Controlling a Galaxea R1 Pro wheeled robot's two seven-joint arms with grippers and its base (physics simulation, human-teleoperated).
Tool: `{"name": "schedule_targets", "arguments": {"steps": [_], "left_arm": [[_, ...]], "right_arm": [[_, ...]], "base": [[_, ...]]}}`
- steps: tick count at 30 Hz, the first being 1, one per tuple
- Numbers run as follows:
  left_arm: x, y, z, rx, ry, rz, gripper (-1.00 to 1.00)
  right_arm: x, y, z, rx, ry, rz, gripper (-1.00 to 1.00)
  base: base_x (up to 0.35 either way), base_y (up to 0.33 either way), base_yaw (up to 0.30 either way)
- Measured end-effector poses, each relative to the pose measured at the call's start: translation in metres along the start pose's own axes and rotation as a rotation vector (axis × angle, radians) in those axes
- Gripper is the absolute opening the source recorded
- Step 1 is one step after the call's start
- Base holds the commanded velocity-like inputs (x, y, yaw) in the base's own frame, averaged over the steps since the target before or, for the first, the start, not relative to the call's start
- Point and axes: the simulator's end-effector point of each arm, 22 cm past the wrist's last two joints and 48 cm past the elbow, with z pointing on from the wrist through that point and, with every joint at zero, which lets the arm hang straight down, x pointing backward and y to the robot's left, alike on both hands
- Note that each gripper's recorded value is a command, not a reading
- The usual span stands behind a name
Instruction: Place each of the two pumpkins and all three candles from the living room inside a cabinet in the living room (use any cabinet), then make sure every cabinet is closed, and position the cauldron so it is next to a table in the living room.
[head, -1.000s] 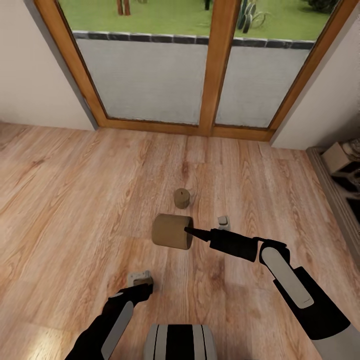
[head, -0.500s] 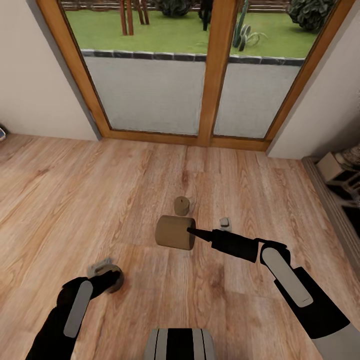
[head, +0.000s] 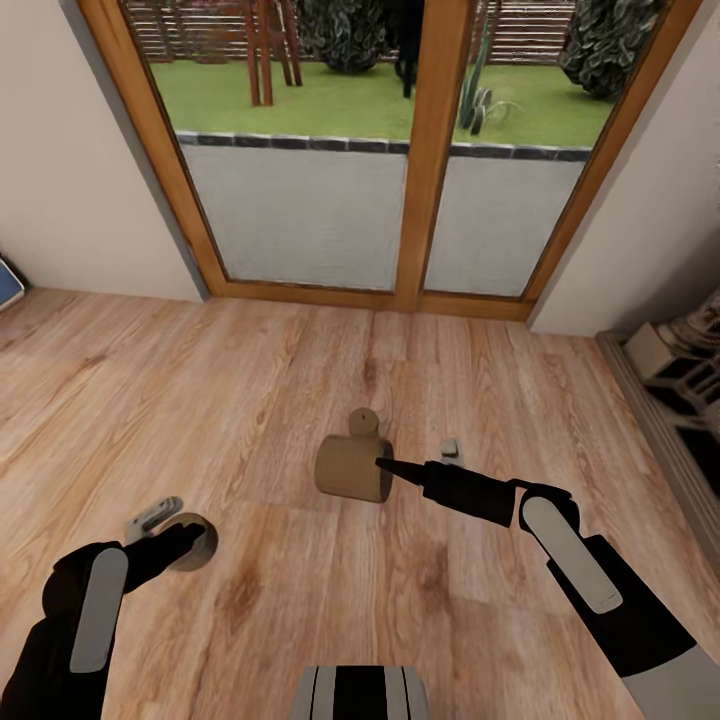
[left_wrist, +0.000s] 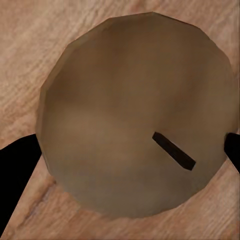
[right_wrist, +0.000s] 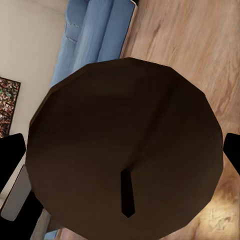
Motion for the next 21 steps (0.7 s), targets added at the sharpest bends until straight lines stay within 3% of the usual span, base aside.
{"name": "schedule_targets", "arguments": {"steps": [3, 5, 7, 12, 16, 21], "left_arm": [[-0.01, -0.001, -0.011, 0.031, -0.013, -0.047, -1.0], [-0.024, -0.004, -0.021, 0.114, -0.02, -0.123, -1.0], [-0.034, 0.004, -0.03, 0.154, -0.019, -0.146, -1.0], [-0.05, 0.002, -0.071, 0.406, 0.046, -0.277, -1.0], [-0.059, 0.001, -0.098, 0.507, 0.083, -0.329, -1.0], [-0.059, -0.007, -0.111, 0.536, 0.11, -0.331, -1.0]], "right_arm": [[-0.002, -0.002, -0.001, 0.014, 0.001, 0.013, -1.0], [-0.002, -0.007, -0.001, 0.026, 0.003, 0.031, -1.0], [-0.003, -0.005, -0.001, 0.028, 0.004, 0.04, -1.0], [-0.009, 0.003, -0.002, 0.033, 0.004, 0.045, -1.0], [-0.015, 0.01, -0.003, 0.033, 0.003, 0.046, -1.0], [-0.022, 0.018, -0.004, 0.036, 0.001, 0.046, -1.0]], "base": [[0.0, 0.0, 0.0], [0.0, 0.0, 0.0], [0.0, 0.0, 0.0], [0.0, 0.0, 0.0], [0.0, 0.0, 0.0], [0.0, 0.0, 0.0]]}}
